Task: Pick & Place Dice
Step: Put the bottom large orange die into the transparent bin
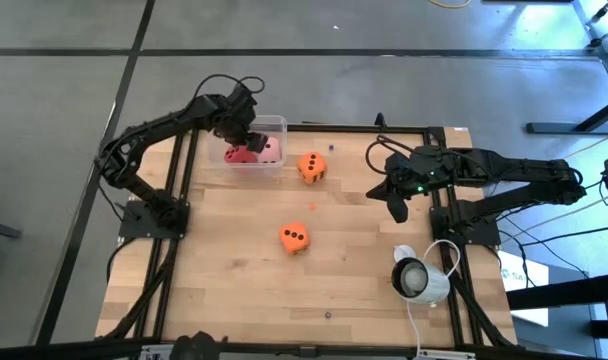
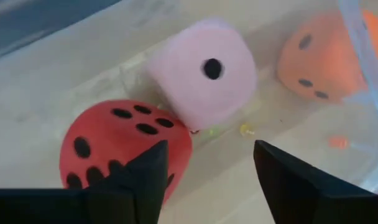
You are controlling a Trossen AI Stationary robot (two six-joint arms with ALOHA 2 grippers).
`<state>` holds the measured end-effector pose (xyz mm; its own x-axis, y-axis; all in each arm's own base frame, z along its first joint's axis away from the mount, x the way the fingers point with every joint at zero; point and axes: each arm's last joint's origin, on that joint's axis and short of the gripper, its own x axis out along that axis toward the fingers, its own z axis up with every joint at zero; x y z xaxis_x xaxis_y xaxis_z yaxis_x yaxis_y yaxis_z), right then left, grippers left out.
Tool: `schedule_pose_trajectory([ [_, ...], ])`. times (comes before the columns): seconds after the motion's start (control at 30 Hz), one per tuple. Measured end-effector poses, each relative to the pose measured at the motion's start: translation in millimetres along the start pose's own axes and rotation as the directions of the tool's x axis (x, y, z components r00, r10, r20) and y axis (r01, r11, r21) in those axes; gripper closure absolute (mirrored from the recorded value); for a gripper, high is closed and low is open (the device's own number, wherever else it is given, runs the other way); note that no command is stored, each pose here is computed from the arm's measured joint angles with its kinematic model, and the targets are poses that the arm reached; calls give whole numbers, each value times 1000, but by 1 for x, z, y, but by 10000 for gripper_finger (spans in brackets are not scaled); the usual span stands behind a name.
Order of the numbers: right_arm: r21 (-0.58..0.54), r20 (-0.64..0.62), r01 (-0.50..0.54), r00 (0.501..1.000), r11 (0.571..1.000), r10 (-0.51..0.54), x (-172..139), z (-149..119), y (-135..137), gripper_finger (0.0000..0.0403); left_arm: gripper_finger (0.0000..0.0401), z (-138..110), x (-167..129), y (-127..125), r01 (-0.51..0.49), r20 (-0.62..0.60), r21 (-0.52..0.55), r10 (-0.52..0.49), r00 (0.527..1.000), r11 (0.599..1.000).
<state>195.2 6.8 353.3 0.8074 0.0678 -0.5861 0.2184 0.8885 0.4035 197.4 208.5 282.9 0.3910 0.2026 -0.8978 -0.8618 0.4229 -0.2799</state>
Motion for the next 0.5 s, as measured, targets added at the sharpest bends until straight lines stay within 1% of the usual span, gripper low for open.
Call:
schedule_pose_trajectory([
  [0.03, 0, 0, 0, 1000, 1000, 0, 0, 0, 0, 403, 169, 1, 0, 2, -2, 1, -28, 2, 1000, 1000],
  [0.1, 0, 0, 0, 1000, 1000, 0, 0, 0, 0, 403, 167, 2, -1, 5, 15, -5, -48, -16, 1000, 999],
  [0.13, 0, 0, 0, 1000, 1000, 0, 0, 0, 0, 403, 167, 2, -1, 4, 44, -12, -39, -44, 999, 998],
  [0.2, 0, -2, 1, 1000, 1000, -1, 0, 0, 0, 403, 168, -1, -4, -2, 131, -31, 10, -131, 991, 991],
  [0.27, 0, -5, 3, 1000, 1000, -3, 0, 0, 0, 403, 170, -5, -10, -15, 228, -32, 82, -226, 974, 970],
  [0.33, 0, -9, 5, 1000, 1000, -5, 0, -1, 0, 403, 174, -12, -18, -31, 286, -19, 173, -288, 958, 942],
  [0.37, 0, -8, 5, 1000, 1000, -5, 0, -1, 0, 403, 175, -16, -23, -39, 303, -9, 221, -308, 951, 927],
  [0.43, 0, -8, 5, 1000, 1000, -5, 0, -1, 0, 403, 179, -26, -33, -57, 333, 17, 332, -358, 933, 883],
  [0.5, 0, -8, 5, 1000, 1000, -5, 0, -1, 0, 403, 181, -38, -44, -76, 327, 50, 443, -388, 920, 834],
])
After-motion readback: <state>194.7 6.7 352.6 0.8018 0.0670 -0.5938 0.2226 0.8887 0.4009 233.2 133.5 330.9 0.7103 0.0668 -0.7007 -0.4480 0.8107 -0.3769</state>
